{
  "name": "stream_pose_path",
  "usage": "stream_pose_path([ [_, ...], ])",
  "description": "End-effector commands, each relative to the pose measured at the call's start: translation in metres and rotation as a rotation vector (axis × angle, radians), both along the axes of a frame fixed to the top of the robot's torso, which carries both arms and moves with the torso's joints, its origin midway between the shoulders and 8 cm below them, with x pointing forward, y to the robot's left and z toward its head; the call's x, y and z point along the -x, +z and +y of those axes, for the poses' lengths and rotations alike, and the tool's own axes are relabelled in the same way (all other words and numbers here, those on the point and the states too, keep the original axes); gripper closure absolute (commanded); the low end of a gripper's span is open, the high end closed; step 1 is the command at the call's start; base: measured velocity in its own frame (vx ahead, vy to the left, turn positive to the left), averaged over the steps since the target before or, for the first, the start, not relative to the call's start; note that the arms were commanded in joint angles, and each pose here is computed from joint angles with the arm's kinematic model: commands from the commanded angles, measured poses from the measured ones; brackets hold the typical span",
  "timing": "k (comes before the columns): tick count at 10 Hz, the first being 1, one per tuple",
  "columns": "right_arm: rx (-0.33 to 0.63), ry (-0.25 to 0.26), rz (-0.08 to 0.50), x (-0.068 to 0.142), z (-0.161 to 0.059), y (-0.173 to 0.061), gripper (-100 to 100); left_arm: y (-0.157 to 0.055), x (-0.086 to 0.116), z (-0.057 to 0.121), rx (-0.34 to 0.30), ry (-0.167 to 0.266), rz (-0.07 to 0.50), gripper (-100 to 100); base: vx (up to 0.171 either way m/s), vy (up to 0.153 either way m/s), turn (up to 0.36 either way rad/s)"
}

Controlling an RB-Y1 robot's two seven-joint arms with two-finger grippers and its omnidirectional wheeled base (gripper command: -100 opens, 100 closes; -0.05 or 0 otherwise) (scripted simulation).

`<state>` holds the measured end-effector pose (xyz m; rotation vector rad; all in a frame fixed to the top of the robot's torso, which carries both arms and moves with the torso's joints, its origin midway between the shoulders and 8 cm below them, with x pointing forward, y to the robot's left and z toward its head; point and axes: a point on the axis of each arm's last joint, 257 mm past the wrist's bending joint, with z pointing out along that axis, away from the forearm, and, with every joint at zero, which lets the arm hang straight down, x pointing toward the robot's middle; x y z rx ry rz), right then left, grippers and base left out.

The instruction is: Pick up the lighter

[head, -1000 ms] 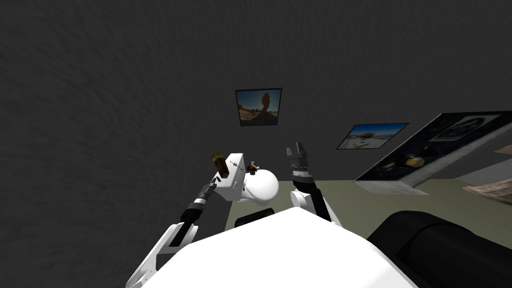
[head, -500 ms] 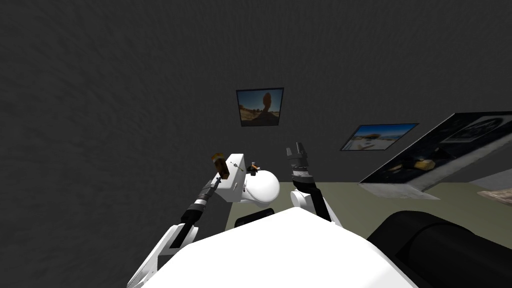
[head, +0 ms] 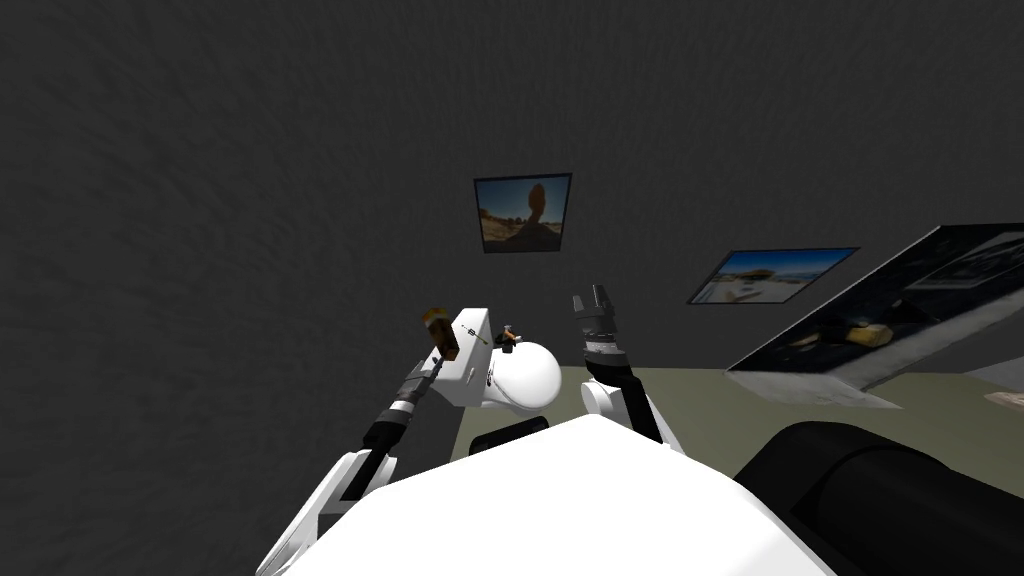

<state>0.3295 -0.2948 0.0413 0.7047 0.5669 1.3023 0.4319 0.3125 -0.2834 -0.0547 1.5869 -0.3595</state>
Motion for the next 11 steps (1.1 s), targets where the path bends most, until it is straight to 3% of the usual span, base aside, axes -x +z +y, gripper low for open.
stream_pose_path([
  [1,0.000,0.000,0.000,0.000,0.000,0.000,0,-0.002,0.001,-0.002,-0.038,-0.006,-0.005,-100,0.033,-0.008,0.029],
  [2,0.000,0.000,0.000,0.000,0.000,0.000,0,-0.002,0.001,-0.001,-0.022,-0.003,-0.003,-100,0.015,-0.004,0.006],
  [3,0.000,0.000,0.000,0.000,0.000,0.000,0,-0.002,0.001,-0.001,-0.027,-0.004,-0.004,0,0.000,0.000,0.000],
  [4,0.000,0.000,0.000,0.000,0.000,0.000,0,0.001,-0.012,-0.001,-0.021,-0.015,-0.021,-100,-0.055,-0.003,-0.072],
  [6,0.000,0.000,0.000,0.000,0.000,0.000,0,-0.010,-0.015,0.003,-0.020,-0.007,0.001,-100,-0.062,-0.007,-0.023],
  [8,0.000,0.000,0.000,0.000,0.000,0.000,0,-0.002,-0.035,0.003,-0.016,-0.018,-0.024,-100,-0.065,-0.018,-0.057],
  [9,0.000,0.000,0.000,0.000,0.000,0.000,0,-0.015,-0.032,0.007,-0.015,-0.007,0.003,-100,-0.038,-0.002,0.003],
  [10,0.000,0.000,0.000,0.000,0.000,0.000,0,-0.003,-0.045,0.007,-0.013,-0.018,-0.027,-100,-0.073,-0.009,-0.067],
  [11,0.000,0.000,0.000,0.000,0.000,0.000,0,-0.008,-0.052,0.009,-0.012,-0.014,-0.018,-100,-0.074,-0.009,-0.048],
])
